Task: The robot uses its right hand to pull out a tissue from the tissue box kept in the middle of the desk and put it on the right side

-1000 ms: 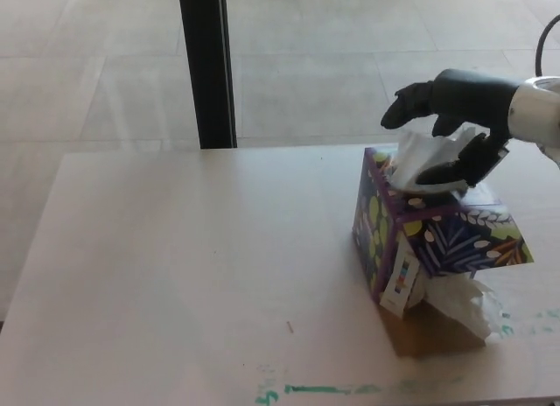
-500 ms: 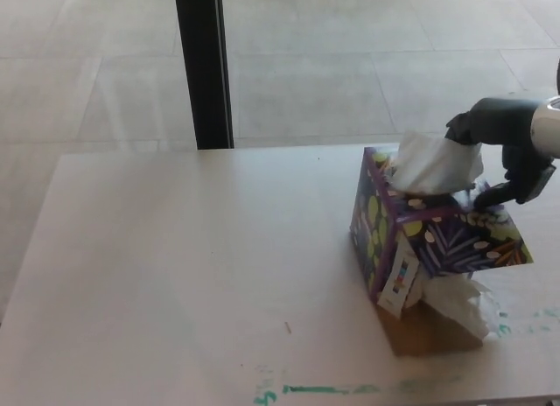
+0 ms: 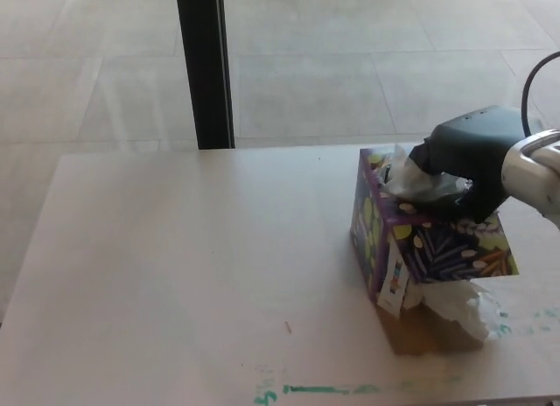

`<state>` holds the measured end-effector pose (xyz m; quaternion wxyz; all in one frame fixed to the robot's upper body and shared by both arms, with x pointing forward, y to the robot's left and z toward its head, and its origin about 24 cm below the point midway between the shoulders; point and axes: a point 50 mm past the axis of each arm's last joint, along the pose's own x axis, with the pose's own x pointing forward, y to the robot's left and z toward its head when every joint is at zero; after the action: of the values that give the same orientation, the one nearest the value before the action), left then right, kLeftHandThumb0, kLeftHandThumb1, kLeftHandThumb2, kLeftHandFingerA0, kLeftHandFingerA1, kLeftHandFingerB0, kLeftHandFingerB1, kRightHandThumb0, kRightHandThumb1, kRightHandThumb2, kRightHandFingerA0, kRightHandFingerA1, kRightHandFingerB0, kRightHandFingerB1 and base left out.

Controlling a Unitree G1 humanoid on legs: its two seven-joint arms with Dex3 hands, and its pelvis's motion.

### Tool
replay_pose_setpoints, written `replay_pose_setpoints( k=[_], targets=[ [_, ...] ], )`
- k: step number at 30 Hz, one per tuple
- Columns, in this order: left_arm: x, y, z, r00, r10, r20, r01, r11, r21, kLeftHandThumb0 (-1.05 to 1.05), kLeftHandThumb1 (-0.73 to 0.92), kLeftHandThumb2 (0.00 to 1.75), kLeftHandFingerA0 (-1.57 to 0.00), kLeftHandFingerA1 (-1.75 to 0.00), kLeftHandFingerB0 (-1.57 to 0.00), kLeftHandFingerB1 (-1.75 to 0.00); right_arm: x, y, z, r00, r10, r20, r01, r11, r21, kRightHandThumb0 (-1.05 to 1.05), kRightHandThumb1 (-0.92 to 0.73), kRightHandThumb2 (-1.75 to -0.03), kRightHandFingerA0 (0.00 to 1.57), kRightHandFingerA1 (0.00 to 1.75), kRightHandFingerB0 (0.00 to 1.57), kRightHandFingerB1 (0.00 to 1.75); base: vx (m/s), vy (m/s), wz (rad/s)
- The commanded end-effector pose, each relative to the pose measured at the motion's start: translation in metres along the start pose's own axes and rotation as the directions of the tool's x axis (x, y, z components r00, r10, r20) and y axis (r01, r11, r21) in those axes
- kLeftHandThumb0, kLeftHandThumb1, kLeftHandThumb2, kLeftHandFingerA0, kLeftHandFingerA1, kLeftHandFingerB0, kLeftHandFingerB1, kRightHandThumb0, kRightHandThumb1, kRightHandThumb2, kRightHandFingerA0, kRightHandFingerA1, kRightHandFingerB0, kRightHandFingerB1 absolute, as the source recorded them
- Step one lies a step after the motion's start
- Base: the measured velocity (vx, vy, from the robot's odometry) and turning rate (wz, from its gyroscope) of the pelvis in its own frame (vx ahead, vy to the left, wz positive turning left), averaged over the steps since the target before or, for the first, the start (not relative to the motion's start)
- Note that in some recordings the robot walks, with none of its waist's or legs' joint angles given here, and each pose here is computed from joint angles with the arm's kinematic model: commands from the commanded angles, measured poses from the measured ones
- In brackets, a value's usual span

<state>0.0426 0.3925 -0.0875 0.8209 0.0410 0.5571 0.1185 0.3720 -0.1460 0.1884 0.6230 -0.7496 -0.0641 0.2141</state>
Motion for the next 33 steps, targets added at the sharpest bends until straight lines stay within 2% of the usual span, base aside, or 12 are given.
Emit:
replay_pose_setpoints(
  k=[1, 3, 5, 6, 7, 12, 13, 14, 19, 20, 22, 33],
  targets=[
    [-0.003, 0.005, -0.005, 1.0, 0.02, 0.0, -0.02, 1.0, -0.016, -0.83, 0.9, 0.68, -0.53, -0.47, -0.48, -0.42, -0.002, -0.005, 0.007, 0.994, -0.081, 0.067, 0.083, 0.996, -0.028, -0.32, -0.68, -0.64, 0.75, 1.5, 0.77, 0.5, 0.0, 0.0, 0.0],
    [-0.003, 0.004, -0.006, 1.0, 0.027, 0.003, -0.026, 0.996, -0.081, -0.82, 0.87, 0.67, -0.54, -0.49, -0.48, -0.44, -0.003, -0.003, 0.003, 0.994, -0.09, 0.062, 0.093, 0.995, -0.046, -0.32, -0.76, -0.67, 0.74, 1.57, 0.74, 0.76, 0.0, 0.0, 0.0],
    [-0.003, 0.004, -0.007, 1.0, 0.025, 0.002, -0.025, 0.998, -0.062, -0.82, 0.9, 0.67, -0.54, -0.49, -0.48, -0.43, -0.004, 0.005, -0.001, 0.996, -0.087, 0.019, 0.088, 0.991, -0.1, -0.39, -0.8, -0.65, 0.74, 1.7, 0.69, 1.36, 0.0, 0.0, 0.0],
    [-0.004, 0.004, -0.008, 1.0, 0.021, 0.006, -0.02, 0.998, -0.062, -0.82, 0.91, 0.67, -0.53, -0.49, -0.47, -0.44, -0.004, 0.007, -0.003, 0.996, -0.086, 0.017, 0.087, 0.991, -0.097, -0.38, -0.76, -0.63, 0.74, 1.72, 0.67, 1.41, 0.0, 0.0, 0.0],
    [-0.004, 0.004, -0.008, 1.0, 0.019, 0.009, -0.019, 0.998, -0.063, -0.83, 0.91, 0.68, -0.53, -0.49, -0.46, -0.44, -0.005, 0.008, -0.003, 0.996, -0.085, 0.013, 0.086, 0.992, -0.094, -0.36, -0.74, -0.63, 0.74, 1.67, 0.73, 1.15, 0.0, 0.0, 0.0],
    [-0.003, 0.002, -0.009, 0.999, 0.028, 0.016, -0.026, 0.996, -0.091, -0.82, 0.92, 0.68, -0.54, -0.49, -0.47, -0.44, -0.005, 0.014, -0.008, 0.989, -0.147, 0.025, 0.149, 0.979, -0.138, -0.31, -0.74, -0.63, 0.78, 1.68, 0.71, 1.25, 0.0, 0.0, 0.0],
    [-0.003, 0.002, -0.009, 0.999, 0.029, 0.015, -0.027, 0.996, -0.083, -0.82, 0.92, 0.71, -0.54, -0.51, -0.46, -0.44, -0.006, 0.016, -0.009, 0.987, -0.158, 0.025, 0.16, 0.977, -0.139, -0.4, -0.57, -0.95, 1.08, 1.34, 0.82, 1.18, 0.0, 0.0, 0.0],
    [-0.003, 0.002, -0.009, 0.999, 0.031, 0.016, -0.03, 0.997, -0.076, -0.84, 0.92, 0.71, -0.53, -0.51, -0.46, -0.44, -0.006, 0.017, -0.01, 0.985, -0.172, 0.027, 0.174, 0.975, -0.137, -0.28, -0.73, -0.68, 0.79, 1.75, 0.65, 1.54, 0.0, 0.0, 0.0],
    [-0.002, 0.002, -0.008, 0.999, 0.035, 0.008, -0.034, 0.997, -0.068, -0.85, 0.92, 0.72, -0.54, -0.51, -0.48, -0.44, -0.009, 0.019, -0.01, 0.98, -0.195, 0.032, 0.198, 0.968, -0.153, -0.28, -0.72, -0.64, 0.77, 1.75, 0.64, 1.5, 0.0, 0.0, 0.0],
    [-0.002, 0.001, -0.008, 0.999, 0.031, 0.011, -0.03, 0.997, -0.076, -0.85, 0.92, 0.71, -0.54, -0.51, -0.49, -0.45, -0.009, 0.02, -0.01, 0.977, -0.208, 0.043, 0.212, 0.968, -0.136, -0.2, -0.7, -0.7, 0.94, 1.72, 0.66, 1.43, 0.0, 0.0, 0.0],
    [-0.003, 0.002, -0.011, 1.0, 0.031, 0.006, -0.03, 0.997, -0.068, -0.84, 0.92, 0.71, -0.54, -0.49, -0.48, -0.44, -0.01, 0.023, -0.008, 0.973, -0.222, 0.064, 0.228, 0.968, -0.107, -0.2, -0.63, -0.77, 0.8, 1.75, 0.67, 1.51, 0.0, 0.0, 0.0],
    [-0.004, 0.003, -0.014, 1.0, 0.031, 0.0, -0.031, 0.997, -0.065, -0.85, 0.92, 0.69, -0.58, -0.52, -0.5, -0.45, -0.011, 0.012, 0.002, 0.935, -0.332, 0.127, 0.337, 0.941, -0.016, -0.23, -0.57, -0.73, 0.82, 1.75, 0.64, 1.63, 0.0, 0.0, 0.0]
  ],
)
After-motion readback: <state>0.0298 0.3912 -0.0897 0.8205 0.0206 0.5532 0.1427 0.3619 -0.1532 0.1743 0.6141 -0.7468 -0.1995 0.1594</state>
